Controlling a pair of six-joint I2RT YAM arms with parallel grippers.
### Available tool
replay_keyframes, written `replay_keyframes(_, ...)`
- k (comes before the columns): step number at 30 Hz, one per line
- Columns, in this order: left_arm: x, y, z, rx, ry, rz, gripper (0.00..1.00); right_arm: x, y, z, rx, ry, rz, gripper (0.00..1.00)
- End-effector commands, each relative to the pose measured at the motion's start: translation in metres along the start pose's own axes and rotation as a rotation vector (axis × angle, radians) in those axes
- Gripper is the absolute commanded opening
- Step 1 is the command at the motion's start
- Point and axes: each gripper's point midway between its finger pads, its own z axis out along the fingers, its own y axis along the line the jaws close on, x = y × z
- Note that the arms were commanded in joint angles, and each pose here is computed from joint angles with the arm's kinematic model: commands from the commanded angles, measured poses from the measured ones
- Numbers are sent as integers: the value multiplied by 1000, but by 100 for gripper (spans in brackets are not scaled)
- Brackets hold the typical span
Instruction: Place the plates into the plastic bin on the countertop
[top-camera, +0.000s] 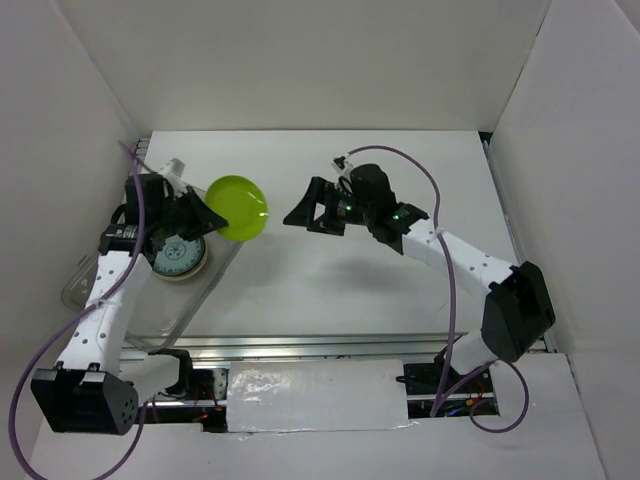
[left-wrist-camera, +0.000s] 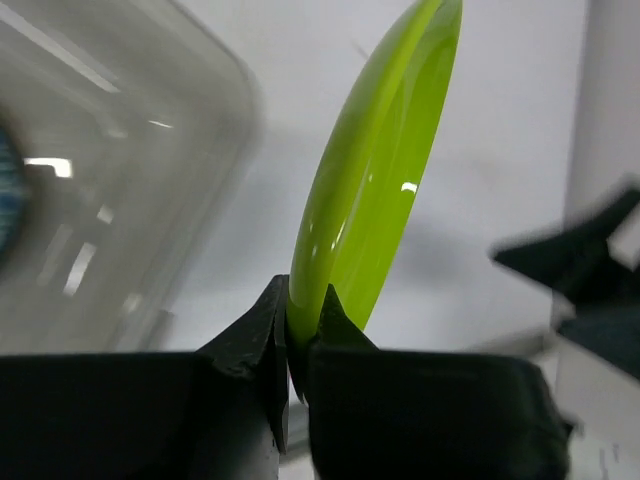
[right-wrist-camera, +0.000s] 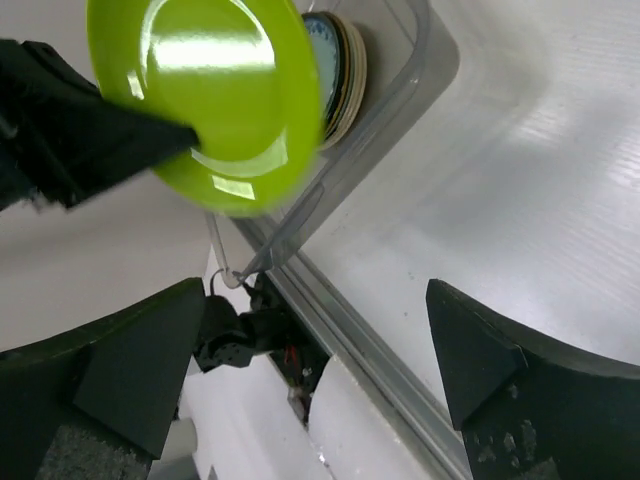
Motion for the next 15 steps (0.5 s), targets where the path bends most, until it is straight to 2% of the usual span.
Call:
replay_keyframes(1,-42,73,-26,-303,-244,-187,0,-4,-19,-26,8,-85,43,100)
replay_keyframes(2,-43,107,-34,-378,-284,-275,0,-5,-28,-32,16,-111,58,100)
replay_keyframes(5,-41,162,-33,-431,-319,-459,0,5,-39,-48,9,-138,51,100)
replay_keyframes(7,-41,176,-26,-423,-304,-492,0,16,-52,-53,39,-127,53,100)
replay_keyframes(11,-35,208,-15,-516,-251,-551,0,26,-58,-68,66,-137,27,100)
replay_keyframes(12,-34,210,-15,-529,-252,-558,3,24,-53,-75,58,-154,16,100)
replay_keyframes(13,-34,211,-17,-538,-256,-561,13,25,-55,-78,71,-155,12,100)
replay_keyframes(14,-34,209,-21,-540,-268,-552,36,23,-51,-84,62,-170,0,100)
replay_keyframes(15,-31,208,-23,-548,-267,-556,51,21,-47,-87,57,-179,-8,100)
